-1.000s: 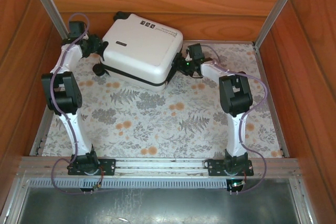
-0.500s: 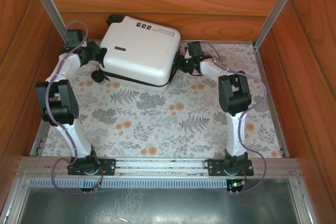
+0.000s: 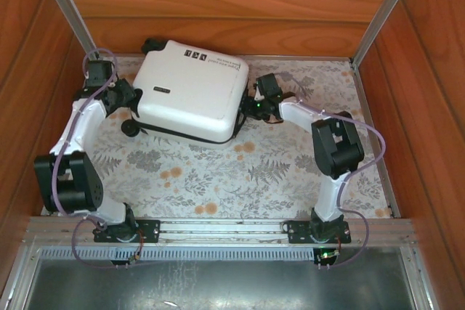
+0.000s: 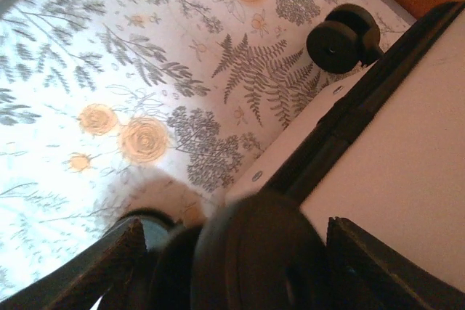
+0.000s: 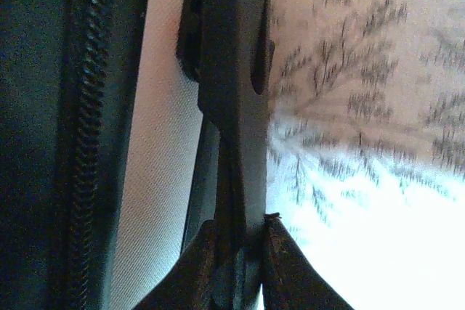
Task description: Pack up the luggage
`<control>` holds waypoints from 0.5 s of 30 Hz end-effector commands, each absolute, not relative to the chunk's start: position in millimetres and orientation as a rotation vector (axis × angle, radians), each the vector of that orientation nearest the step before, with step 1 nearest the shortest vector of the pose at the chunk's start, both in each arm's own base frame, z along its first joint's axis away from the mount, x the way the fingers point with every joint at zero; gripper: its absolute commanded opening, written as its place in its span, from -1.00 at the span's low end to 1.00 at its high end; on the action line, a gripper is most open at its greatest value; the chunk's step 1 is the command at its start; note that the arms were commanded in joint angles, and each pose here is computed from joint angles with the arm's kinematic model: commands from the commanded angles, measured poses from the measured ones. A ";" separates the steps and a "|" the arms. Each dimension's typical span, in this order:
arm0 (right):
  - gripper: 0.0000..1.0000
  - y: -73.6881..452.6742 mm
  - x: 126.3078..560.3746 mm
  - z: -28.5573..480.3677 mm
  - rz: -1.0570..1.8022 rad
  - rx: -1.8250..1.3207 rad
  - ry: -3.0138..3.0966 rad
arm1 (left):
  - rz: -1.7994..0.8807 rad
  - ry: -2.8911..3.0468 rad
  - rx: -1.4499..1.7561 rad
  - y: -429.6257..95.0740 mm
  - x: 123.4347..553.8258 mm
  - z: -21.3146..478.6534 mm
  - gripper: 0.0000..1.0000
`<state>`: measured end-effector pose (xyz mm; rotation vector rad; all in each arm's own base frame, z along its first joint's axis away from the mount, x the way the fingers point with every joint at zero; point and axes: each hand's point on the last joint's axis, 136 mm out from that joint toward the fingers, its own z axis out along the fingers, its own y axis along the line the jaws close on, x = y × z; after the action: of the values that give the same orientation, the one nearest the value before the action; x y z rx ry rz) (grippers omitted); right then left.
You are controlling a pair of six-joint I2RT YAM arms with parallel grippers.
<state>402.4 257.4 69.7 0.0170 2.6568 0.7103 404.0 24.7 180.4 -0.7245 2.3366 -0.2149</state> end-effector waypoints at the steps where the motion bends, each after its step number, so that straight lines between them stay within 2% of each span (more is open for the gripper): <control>1: -0.94 267.3 356.1 56.3 0.678 -0.103 2.733 | -0.150 2.331 -0.643 15.0 375.3 204.6 0.39; 5: -0.70 264.1 348.5 73.6 0.708 -0.181 2.671 | -0.055 2.160 -0.633 33.5 356.4 259.2 0.39; 8: -0.25 257.3 339.3 82.8 0.681 -0.272 2.637 | -0.105 2.097 -0.579 27.3 349.1 288.5 0.39; 9: -0.16 249.0 336.8 83.8 0.632 -0.288 2.628 | -0.141 2.089 -0.554 21.6 347.8 294.7 0.39; 12: -0.03 226.5 329.8 91.5 0.511 -0.358 2.537 | -0.210 2.095 -0.517 8.0 345.4 297.0 0.39; 15: 0.04 218.3 315.0 97.9 0.513 -0.469 2.358 | -0.230 2.137 -0.509 0.0 345.5 281.5 0.39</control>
<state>322.9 227.4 93.8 -0.3082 2.5087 0.5917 346.8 11.2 303.9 -0.5447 2.0541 -0.2085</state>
